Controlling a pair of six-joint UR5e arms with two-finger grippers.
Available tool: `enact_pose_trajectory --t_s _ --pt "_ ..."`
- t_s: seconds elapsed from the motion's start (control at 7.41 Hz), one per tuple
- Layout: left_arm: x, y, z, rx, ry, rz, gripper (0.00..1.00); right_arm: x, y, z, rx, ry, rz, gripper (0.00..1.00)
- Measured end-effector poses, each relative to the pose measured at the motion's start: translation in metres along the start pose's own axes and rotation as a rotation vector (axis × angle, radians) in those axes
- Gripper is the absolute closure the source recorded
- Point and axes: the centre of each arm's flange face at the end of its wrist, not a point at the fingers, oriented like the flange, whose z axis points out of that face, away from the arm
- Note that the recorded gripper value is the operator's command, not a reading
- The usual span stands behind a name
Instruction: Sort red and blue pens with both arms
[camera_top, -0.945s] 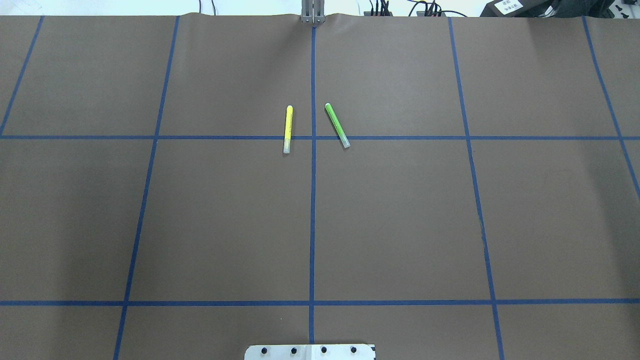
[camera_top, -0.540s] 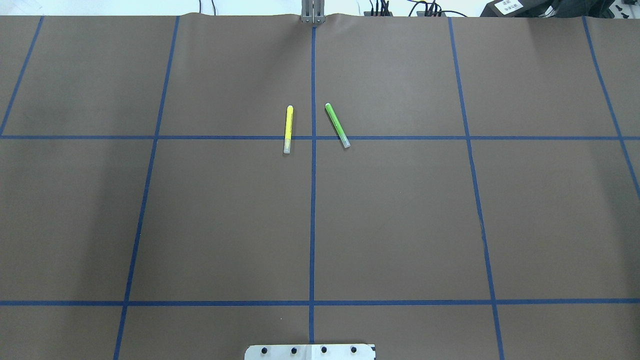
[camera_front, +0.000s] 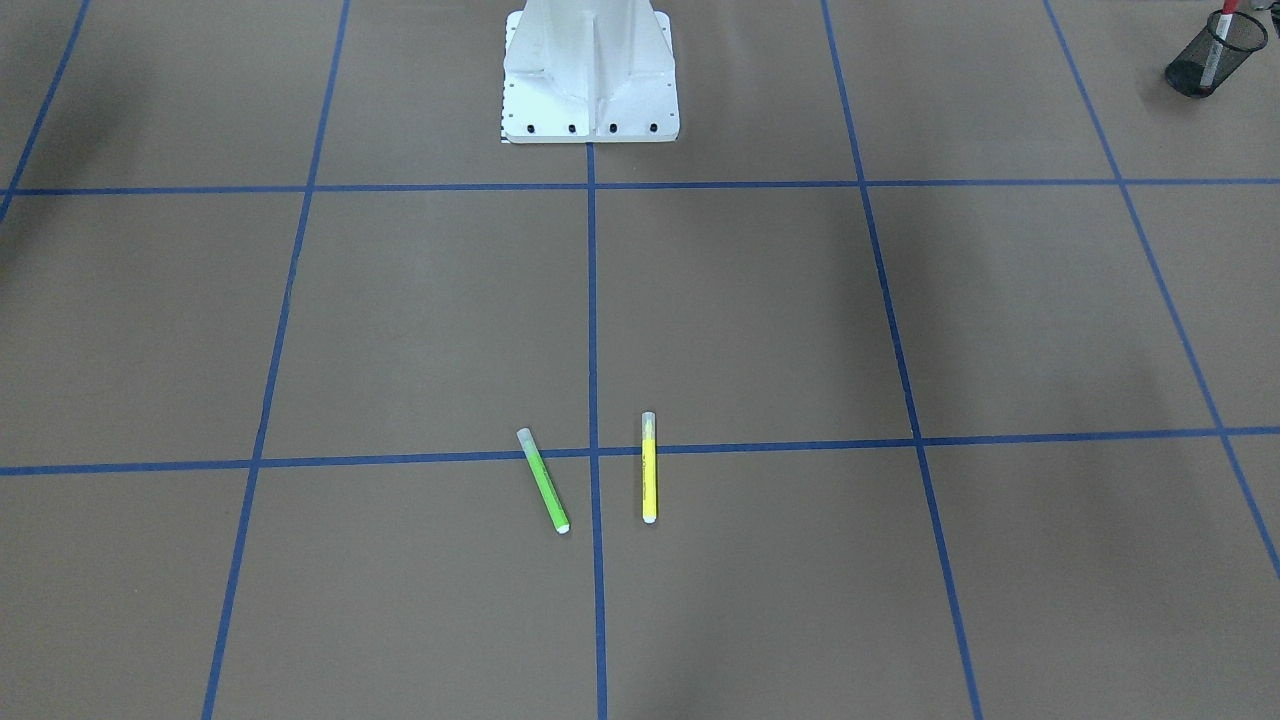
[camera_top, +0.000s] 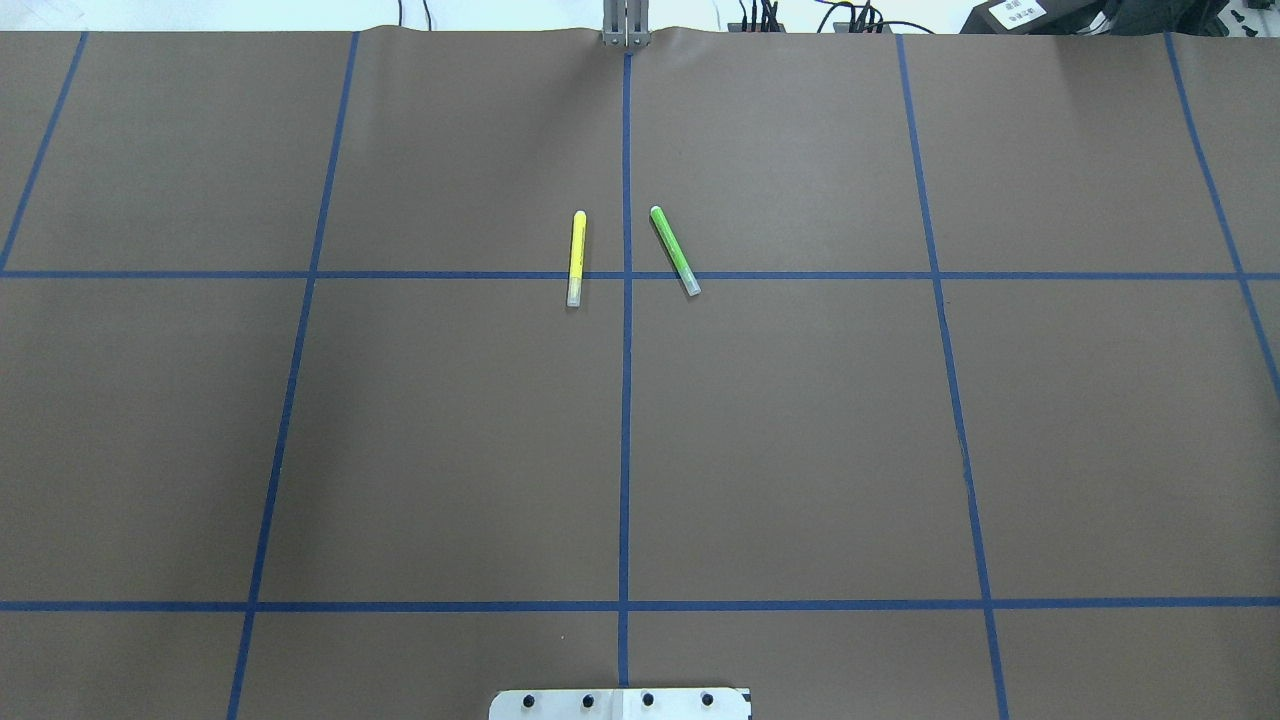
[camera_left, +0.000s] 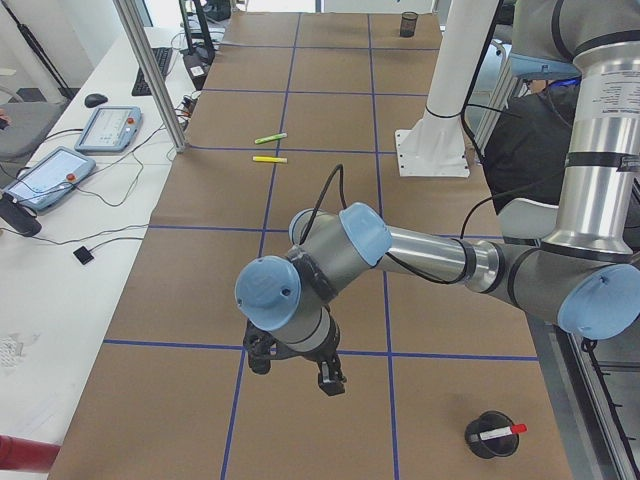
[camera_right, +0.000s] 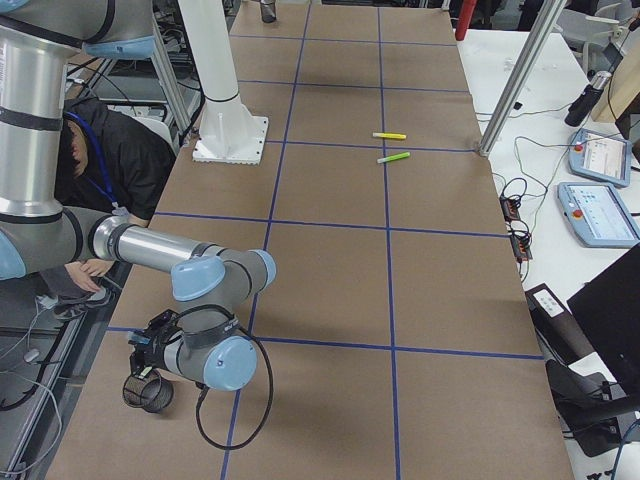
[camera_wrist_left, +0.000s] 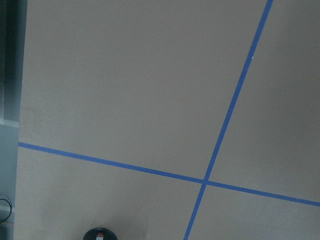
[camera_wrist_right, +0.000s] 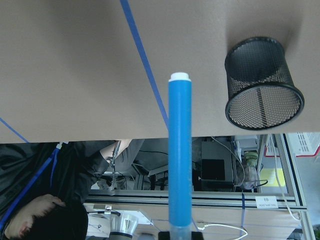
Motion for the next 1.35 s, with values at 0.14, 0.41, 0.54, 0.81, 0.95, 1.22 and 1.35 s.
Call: enact_pose_trajectory --t_s 0.14,0.41,0.54,0.81,0.95,1.22,1.35 --pt "0.016 -0.005 -0.006 0.013 -0.009 0.032 0.00 0.010 -0.004 0.009 -0.018 -0.016 0.010 1.00" --pt "0.034 -0.012 -0.011 0.030 -0.007 0.066 0.00 0.033 -0.020 0.024 -0.037 -0.037 0.023 1.00" --pt "0.039 -0.014 -0.015 0.039 -0.006 0.075 0.00 0.039 -0.025 0.027 -0.042 -0.046 0.029 1.00" --pt "0.044 -0.017 -0.021 0.049 -0.003 0.083 0.00 0.051 -0.032 0.039 -0.068 -0.072 0.038 1.00" --pt "0.045 -0.017 -0.021 0.050 -0.002 0.083 0.00 0.060 -0.038 0.047 -0.076 -0.082 0.042 1.00" --pt "0.048 -0.015 -0.024 0.056 -0.005 0.089 0.00 0.084 -0.054 0.067 -0.077 -0.088 0.047 1.00" --pt "0.051 -0.013 -0.026 0.058 -0.007 0.092 0.00 0.091 -0.059 0.073 -0.079 -0.092 0.049 1.00"
